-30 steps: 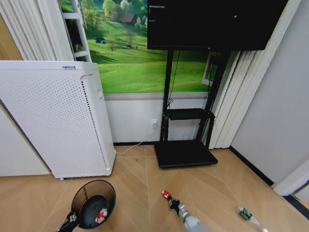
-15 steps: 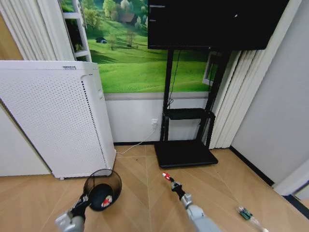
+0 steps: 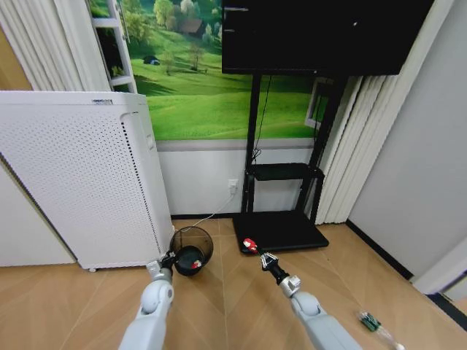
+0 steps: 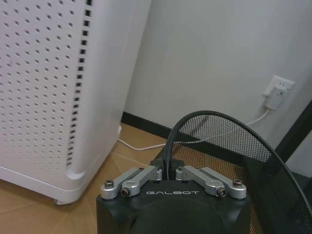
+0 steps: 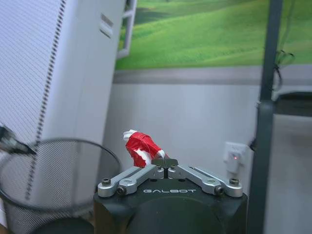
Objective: Pick up the trash bin and place the garbage on the floor into it.
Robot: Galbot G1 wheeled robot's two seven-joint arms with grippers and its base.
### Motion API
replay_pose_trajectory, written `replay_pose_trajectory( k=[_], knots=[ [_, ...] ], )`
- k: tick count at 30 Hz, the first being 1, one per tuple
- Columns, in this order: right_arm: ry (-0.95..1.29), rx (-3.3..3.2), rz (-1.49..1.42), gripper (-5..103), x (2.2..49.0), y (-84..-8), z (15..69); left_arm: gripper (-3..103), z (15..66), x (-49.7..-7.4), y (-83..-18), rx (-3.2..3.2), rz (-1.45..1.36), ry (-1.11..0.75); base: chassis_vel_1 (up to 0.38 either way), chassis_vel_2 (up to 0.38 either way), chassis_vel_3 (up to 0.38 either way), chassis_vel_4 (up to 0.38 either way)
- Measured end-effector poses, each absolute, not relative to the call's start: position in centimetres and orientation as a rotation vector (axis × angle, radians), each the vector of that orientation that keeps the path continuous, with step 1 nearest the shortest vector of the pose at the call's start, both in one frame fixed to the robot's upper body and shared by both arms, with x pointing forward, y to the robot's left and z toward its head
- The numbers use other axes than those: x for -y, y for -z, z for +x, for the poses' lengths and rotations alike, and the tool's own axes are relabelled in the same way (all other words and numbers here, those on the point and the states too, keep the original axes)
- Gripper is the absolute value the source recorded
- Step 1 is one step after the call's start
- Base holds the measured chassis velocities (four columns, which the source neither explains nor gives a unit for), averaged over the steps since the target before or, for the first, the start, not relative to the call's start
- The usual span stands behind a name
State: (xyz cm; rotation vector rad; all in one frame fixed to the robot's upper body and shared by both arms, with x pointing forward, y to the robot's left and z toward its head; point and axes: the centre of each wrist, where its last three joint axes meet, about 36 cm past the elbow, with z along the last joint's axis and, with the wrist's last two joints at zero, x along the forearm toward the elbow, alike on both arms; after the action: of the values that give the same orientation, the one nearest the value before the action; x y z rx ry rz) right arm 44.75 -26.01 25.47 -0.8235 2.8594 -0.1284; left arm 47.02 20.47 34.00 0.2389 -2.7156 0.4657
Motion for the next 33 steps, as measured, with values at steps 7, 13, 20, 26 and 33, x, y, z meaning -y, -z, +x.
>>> replay_pose_trajectory(
  k=[7,13,20,26,33],
  knots=[
    [0.059,-2.801,-0.985,0,20.6,-27.3,43.9,6,47.9,-17.5,-33.2,2.690,0.201,-0.487,0.000,0.000,0.000,0.000],
    [-0.014,-2.761,-1.059,0,15.6,-27.8,44.6,6,47.0,-15.3,-31.6,2.668,0.184,-0.465,0.000,0.000,0.000,0.000],
    [-0.049,-2.773,-1.078,0,13.2,-27.4,45.8,6,45.2,-15.1,-31.1,2.659,0.181,-0.453,0.000,0.000,0.000,0.000],
    [-0.014,-2.792,-1.061,8,12.4,-26.5,46.6,6,43.9,-15.5,-31.6,2.650,0.201,-0.482,0.000,0.000,0.000,0.000],
    [0.028,-2.776,-1.040,35,12.2,-26.6,48.4,6,43.5,-15.8,-31.9,2.645,0.217,-0.502,0.000,0.000,0.000,0.000]
  ],
)
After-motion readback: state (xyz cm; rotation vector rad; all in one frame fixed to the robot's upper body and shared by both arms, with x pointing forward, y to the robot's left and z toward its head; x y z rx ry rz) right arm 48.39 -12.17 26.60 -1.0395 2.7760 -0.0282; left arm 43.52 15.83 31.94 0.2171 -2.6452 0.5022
